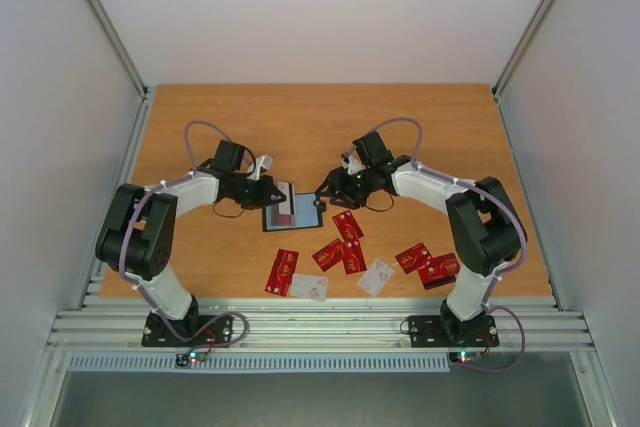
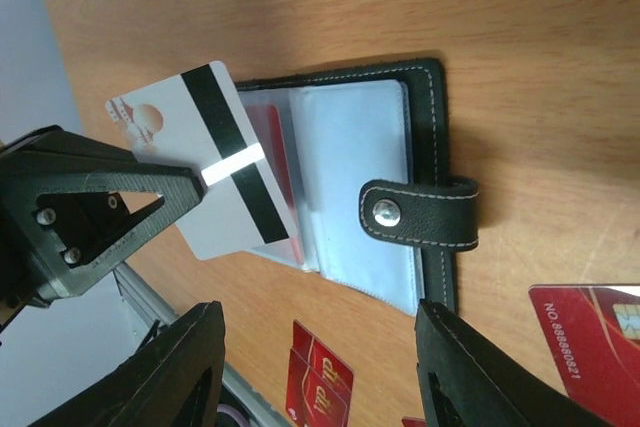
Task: Put the credit cards into the card holder
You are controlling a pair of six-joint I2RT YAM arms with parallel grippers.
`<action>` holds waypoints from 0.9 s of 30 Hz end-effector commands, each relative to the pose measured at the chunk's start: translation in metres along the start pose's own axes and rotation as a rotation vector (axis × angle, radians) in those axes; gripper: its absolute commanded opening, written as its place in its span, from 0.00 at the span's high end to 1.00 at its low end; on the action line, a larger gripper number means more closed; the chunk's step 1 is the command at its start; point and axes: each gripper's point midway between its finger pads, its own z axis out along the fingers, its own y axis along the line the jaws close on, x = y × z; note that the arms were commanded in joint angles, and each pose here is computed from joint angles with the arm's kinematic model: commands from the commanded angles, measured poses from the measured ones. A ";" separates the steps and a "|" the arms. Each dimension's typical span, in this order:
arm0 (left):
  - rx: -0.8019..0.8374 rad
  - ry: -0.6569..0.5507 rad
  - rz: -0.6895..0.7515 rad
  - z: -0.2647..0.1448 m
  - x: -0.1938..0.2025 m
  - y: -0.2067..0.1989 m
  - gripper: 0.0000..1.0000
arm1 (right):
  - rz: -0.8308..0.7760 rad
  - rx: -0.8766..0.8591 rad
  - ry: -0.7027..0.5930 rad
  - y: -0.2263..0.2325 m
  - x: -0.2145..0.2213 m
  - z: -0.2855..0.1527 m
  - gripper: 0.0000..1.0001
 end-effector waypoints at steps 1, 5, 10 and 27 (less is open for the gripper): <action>-0.007 -0.062 0.067 -0.003 -0.018 -0.003 1.00 | 0.009 -0.009 -0.029 0.000 -0.013 0.004 0.47; -0.023 -0.072 0.050 -0.002 -0.018 0.003 1.00 | 0.026 -0.013 -0.027 -0.005 -0.016 0.010 0.47; -0.013 -0.080 0.007 0.003 -0.016 0.008 1.00 | 0.037 -0.025 -0.029 -0.008 -0.020 0.017 0.47; 0.042 -0.080 -0.100 0.020 -0.009 0.017 1.00 | 0.088 -0.047 0.018 -0.023 -0.017 0.035 0.48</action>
